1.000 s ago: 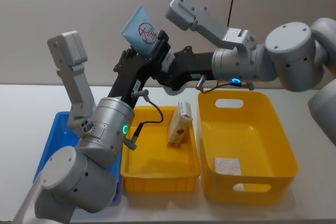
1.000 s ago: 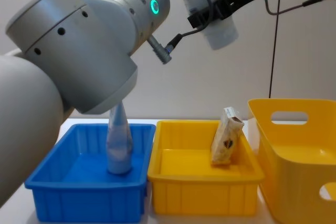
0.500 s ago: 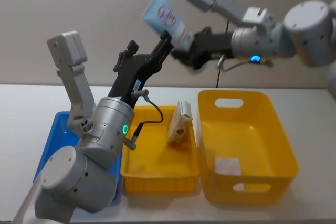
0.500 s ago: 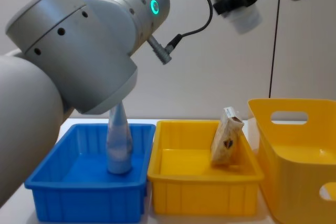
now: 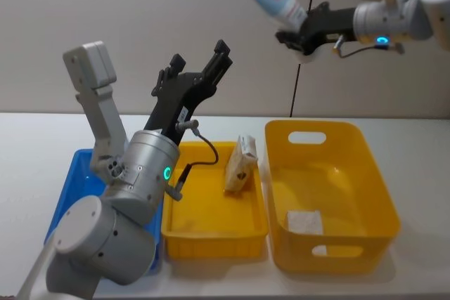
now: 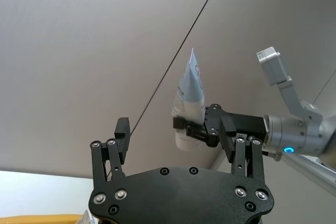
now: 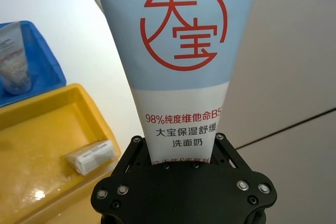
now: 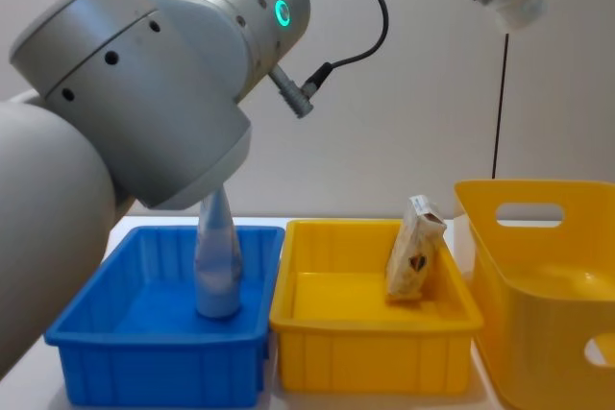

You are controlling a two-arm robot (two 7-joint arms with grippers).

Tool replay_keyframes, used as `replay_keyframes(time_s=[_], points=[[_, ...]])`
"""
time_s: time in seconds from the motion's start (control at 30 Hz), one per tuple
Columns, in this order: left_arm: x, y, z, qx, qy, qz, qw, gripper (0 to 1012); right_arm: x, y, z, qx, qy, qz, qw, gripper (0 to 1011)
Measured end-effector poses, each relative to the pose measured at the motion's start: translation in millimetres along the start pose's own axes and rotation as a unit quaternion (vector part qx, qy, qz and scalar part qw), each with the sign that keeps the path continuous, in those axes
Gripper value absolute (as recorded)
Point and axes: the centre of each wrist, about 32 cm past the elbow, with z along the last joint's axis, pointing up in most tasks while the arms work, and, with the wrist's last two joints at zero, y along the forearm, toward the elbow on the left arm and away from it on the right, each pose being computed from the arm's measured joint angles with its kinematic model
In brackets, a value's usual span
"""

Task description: Bimanual collaborative sorting of washing and personal care products

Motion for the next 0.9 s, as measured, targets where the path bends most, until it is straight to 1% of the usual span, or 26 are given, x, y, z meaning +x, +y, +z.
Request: replay_keyframes(time_s=[0.03, 0.1, 0.17, 0.2, 0.27, 0.4, 0.53, 0.6, 0.63, 0.67, 0.7, 0.73, 0.8, 0.83, 0.87, 0.9], points=[[0.1, 0.0, 0.0, 0.0, 0.0, 0.0, 1.0, 1001, 7.2, -0.1, -2.6, -0.003, 0.006, -0.003, 1.0, 246], [0.1, 0.0, 0.1, 0.0, 0.0, 0.0, 1.0, 1001, 14.4, -0.5, -6.0, -0.006, 0.011, -0.004, 0.9999, 246], [0.2, 0.0, 0.1, 0.0, 0.0, 0.0, 1.0, 1002, 18.6, -1.0, -5.7, -0.005, 0.011, -0.005, 0.9999, 246], [0.1, 0.0, 0.1, 0.0, 0.0, 0.0, 1.0, 1001, 20.3, -1.9, -8.7, -0.009, 0.017, -0.004, 0.9998, 246], [0.1, 0.0, 0.1, 0.0, 0.0, 0.0, 1.0, 1001, 22.7, -5.2, -11.9, -0.015, 0.03, 0.003, 0.9994, 246], [0.1, 0.0, 0.1, 0.0, 0.0, 0.0, 1.0, 1001, 20.0, -7.6, -15.8, -0.021, 0.048, 0.011, 0.9986, 246], [0.1, 0.0, 0.1, 0.0, 0.0, 0.0, 1.0, 1001, 9.8, -9.2, -19.3, -0.023, 0.069, 0.02, 0.9971, 246], [0.1, 0.0, 0.1, 0.0, 0.0, 0.0, 1.0, 1001, -1.4, -11.1, -21.0, -0.026, 0.086, 0.023, 0.9957, 246], [0.1, 0.0, 0.1, 0.0, 0.0, 0.0, 1.0, 1001, -1.4, -11.1, -21.0, -0.026, 0.086, 0.023, 0.9957, 246], [0.0, 0.0, 0.1, 0.0, 0.0, 0.0, 1.0, 1001, -9.9, -12.1, -22.0, -0.026, 0.092, 0.025, 0.9951, 246], [0.1, 0.0, 0.1, 0.0, 0.0, 0.0, 1.0, 1001, -13.5, -12.9, -22.3, -0.029, 0.099, 0.023, 0.9944, 246], [0.1, 0.0, 0.1, 0.0, 0.0, 0.0, 1.0, 1001, -23.2, -14.4, -23.2, -0.031, 0.107, 0.024, 0.9935, 246], [0.1, 0.0, 0.1, 0.0, 0.0, 0.0, 1.0, 1001, -31.8, -16.3, -23.4, -0.036, 0.117, 0.021, 0.9922, 246], [0.1, 0.0, 0.0, 0.0, 0.0, 0.0, 1.0, 1002, -42.7, -18.6, -23.1, -0.038, 0.122, 0.02, 0.9916, 246], [0.1, 0.0, 0.0, 0.0, 0.0, 0.0, 1.0, 1001, -45.5, -19.2, -23.0, -0.043, 0.128, 0.018, 0.9907, 246], [0.1, 0.0, 0.1, 0.0, 0.0, 0.0, 1.0, 1002, -51.6, -20.6, -22.8, -0.044, 0.13, 0.017, 0.9903, 246]])
